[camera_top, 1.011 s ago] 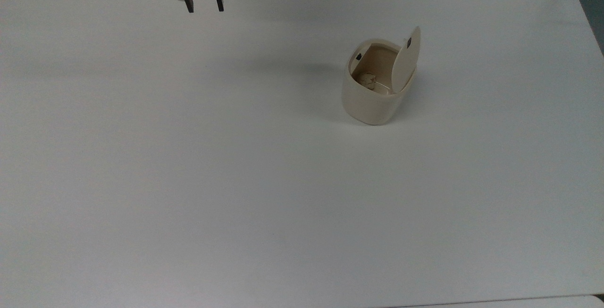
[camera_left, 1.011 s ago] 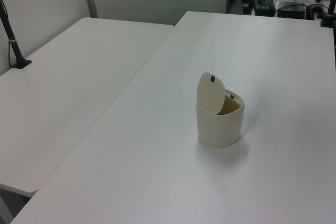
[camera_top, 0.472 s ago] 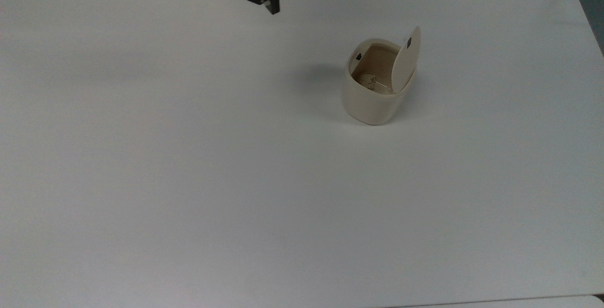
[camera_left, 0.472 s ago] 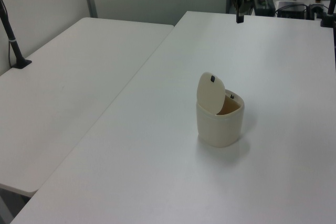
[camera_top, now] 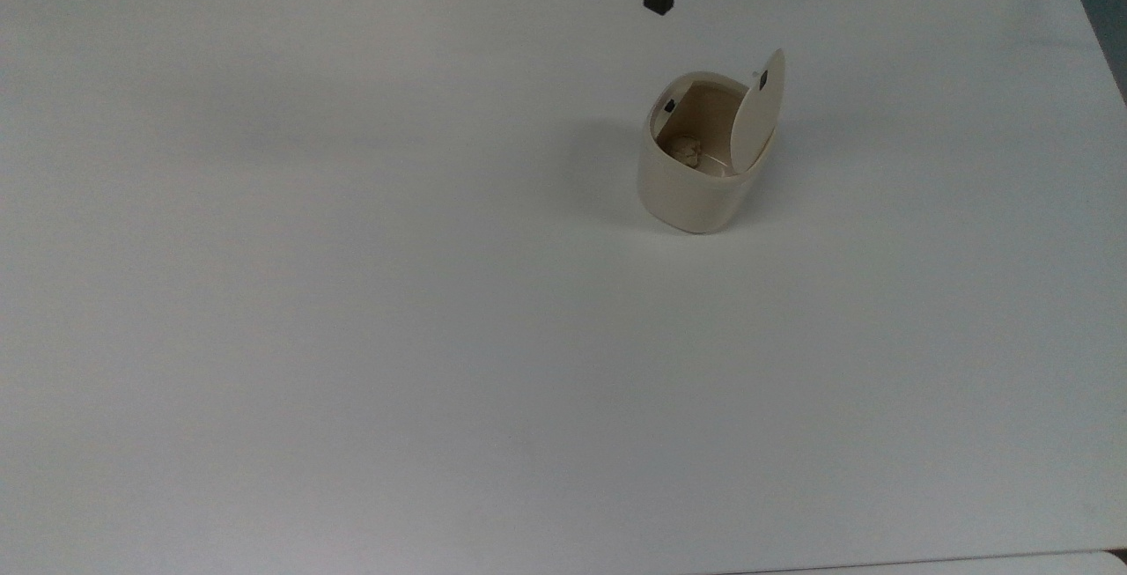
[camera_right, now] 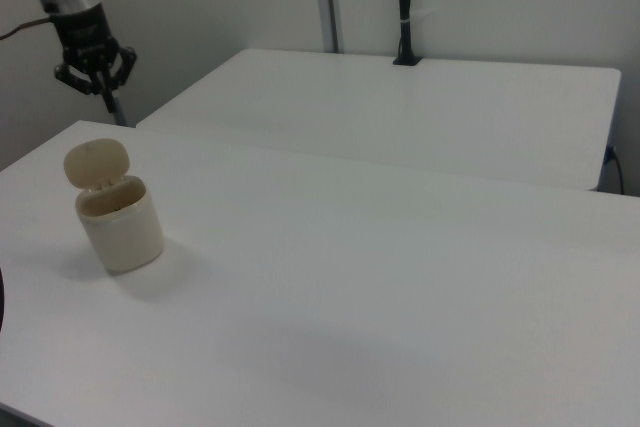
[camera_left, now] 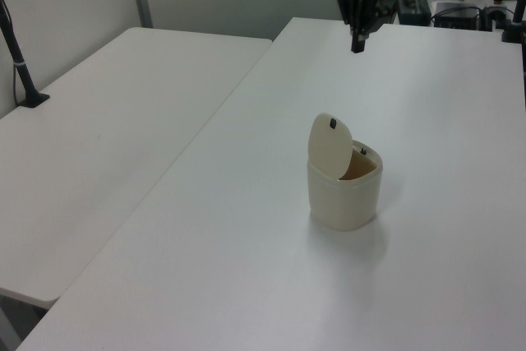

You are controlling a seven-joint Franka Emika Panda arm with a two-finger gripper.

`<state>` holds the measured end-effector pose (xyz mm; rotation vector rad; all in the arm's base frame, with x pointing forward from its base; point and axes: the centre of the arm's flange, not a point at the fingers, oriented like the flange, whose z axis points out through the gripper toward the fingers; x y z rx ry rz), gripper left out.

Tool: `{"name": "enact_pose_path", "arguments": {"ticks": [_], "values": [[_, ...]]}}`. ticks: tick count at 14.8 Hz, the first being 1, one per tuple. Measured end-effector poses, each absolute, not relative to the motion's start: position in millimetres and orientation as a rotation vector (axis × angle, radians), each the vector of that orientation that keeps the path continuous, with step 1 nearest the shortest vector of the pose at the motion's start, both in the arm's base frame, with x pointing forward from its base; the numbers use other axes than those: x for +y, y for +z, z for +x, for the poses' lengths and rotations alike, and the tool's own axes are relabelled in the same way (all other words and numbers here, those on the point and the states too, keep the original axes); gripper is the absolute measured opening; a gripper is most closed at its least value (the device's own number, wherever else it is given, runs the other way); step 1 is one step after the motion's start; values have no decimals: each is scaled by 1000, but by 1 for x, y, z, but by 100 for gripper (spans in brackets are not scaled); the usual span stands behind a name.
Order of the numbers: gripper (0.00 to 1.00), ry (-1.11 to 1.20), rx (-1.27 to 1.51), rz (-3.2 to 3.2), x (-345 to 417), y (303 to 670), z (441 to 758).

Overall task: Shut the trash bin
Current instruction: 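Lower the gripper onto the raised edge of the open bin lid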

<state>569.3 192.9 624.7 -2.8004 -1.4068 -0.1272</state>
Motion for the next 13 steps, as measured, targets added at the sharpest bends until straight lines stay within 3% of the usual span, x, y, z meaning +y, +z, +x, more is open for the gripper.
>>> {"name": "enact_pose_path", "arguments": {"ticks": [7, 13], "values": [[1, -298, -1520, -2745, 256, 610, 576], [1, -321, -1509, -2754, 296, 563, 593]]}}
